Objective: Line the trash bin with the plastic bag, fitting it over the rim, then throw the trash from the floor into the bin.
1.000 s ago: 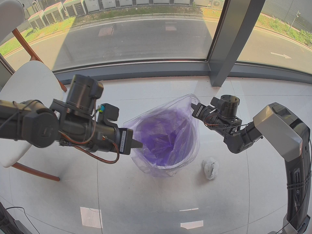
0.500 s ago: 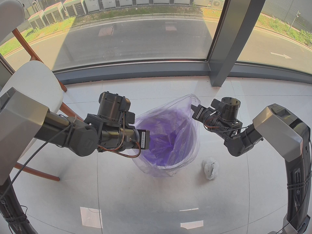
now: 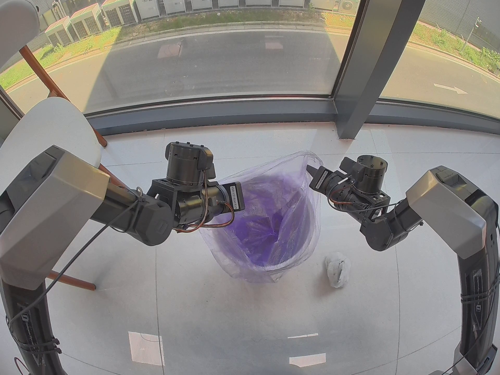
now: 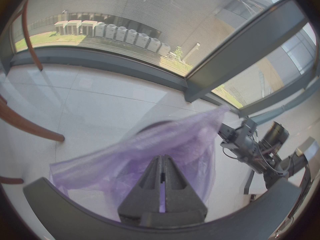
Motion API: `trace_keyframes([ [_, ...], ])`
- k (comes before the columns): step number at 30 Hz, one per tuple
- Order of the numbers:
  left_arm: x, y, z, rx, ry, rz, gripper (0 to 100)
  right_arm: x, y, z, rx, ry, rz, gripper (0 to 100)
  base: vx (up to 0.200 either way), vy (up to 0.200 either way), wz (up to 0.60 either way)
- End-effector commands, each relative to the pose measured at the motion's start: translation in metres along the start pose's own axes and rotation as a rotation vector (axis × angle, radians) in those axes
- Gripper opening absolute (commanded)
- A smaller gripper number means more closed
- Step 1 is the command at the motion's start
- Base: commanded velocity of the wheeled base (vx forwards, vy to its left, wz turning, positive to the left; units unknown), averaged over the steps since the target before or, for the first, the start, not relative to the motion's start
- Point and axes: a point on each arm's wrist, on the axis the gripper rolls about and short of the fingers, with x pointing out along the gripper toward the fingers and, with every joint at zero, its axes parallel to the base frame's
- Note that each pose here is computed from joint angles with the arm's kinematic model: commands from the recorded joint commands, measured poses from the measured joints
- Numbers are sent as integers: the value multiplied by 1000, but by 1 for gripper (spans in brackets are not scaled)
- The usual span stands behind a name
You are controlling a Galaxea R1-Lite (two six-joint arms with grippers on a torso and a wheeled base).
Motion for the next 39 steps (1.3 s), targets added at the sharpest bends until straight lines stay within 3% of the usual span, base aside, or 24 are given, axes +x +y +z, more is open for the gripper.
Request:
trace_keyframes([
  [1,12,10,-6,-26,0,33,0,-1,0,2,0,-5,2,0,0,0,0],
  [19,5,52,23,-66,-80,117,0,-4,-9,2,3,4,-21,0,0,0,0],
  [39,13,70,9,-83,-40,157,0,2,-40,-19,13,57,-50,0,0,0,0],
])
